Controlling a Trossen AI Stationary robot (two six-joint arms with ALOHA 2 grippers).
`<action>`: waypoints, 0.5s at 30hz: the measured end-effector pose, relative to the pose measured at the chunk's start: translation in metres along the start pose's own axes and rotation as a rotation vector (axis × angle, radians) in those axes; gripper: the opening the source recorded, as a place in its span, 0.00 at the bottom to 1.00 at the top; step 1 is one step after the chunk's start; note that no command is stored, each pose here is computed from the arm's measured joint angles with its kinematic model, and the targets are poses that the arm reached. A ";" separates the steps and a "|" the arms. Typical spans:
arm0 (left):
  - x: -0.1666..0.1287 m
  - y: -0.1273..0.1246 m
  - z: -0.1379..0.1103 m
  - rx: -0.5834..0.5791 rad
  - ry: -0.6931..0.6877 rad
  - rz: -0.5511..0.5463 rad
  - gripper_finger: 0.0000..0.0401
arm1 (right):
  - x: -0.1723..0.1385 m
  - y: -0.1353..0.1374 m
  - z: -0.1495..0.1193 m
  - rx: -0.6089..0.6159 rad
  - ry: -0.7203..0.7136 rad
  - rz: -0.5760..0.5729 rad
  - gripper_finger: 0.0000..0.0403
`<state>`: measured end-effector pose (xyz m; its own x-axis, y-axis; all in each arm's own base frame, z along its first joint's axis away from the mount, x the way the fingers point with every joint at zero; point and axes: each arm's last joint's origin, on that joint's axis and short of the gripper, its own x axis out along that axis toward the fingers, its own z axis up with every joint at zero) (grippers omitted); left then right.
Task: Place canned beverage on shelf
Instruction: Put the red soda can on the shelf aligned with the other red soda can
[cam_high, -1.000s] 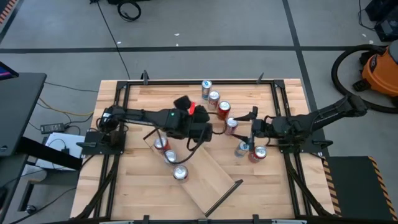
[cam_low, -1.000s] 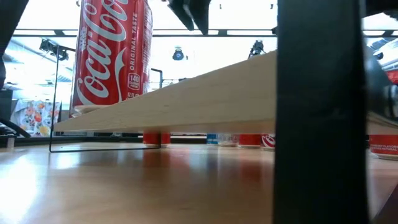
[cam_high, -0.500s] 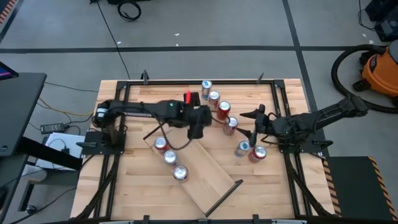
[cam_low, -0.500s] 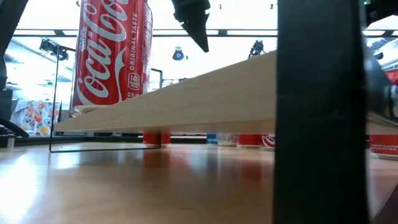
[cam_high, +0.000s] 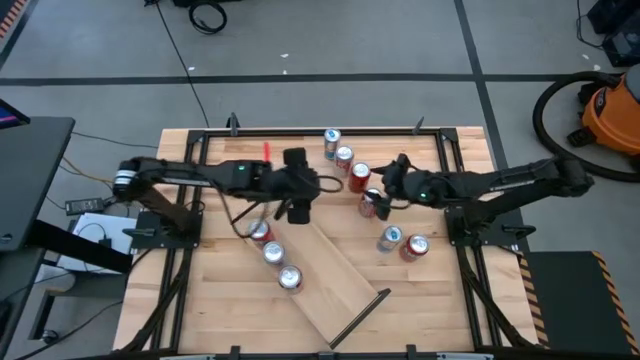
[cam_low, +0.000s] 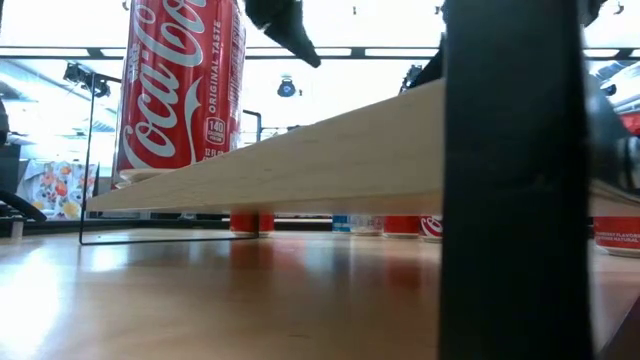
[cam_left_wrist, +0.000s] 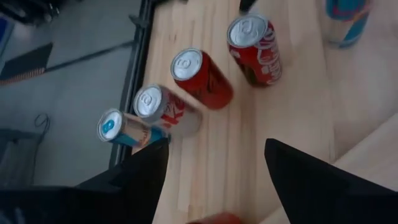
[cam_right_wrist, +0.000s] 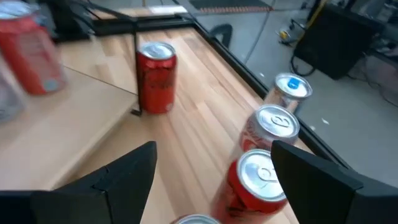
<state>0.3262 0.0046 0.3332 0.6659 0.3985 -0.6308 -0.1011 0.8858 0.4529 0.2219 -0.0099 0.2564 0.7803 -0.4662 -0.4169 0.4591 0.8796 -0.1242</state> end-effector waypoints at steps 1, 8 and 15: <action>-0.003 0.000 -0.006 0.000 -0.017 -0.003 0.68 | 0.004 -0.001 0.001 -0.003 0.011 -0.014 0.81; -0.026 0.018 -0.040 -0.001 -0.256 0.069 0.67 | 0.026 -0.009 0.017 0.018 0.050 -0.078 0.81; -0.032 0.024 -0.074 -0.065 -0.423 0.112 0.67 | 0.043 -0.007 0.033 -0.010 0.299 -0.109 0.81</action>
<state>0.2475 0.0309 0.3178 0.8907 0.3722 -0.2611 -0.2266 0.8614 0.4546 0.2661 -0.0391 0.2690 0.5669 -0.5102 -0.6467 0.5278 0.8278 -0.1904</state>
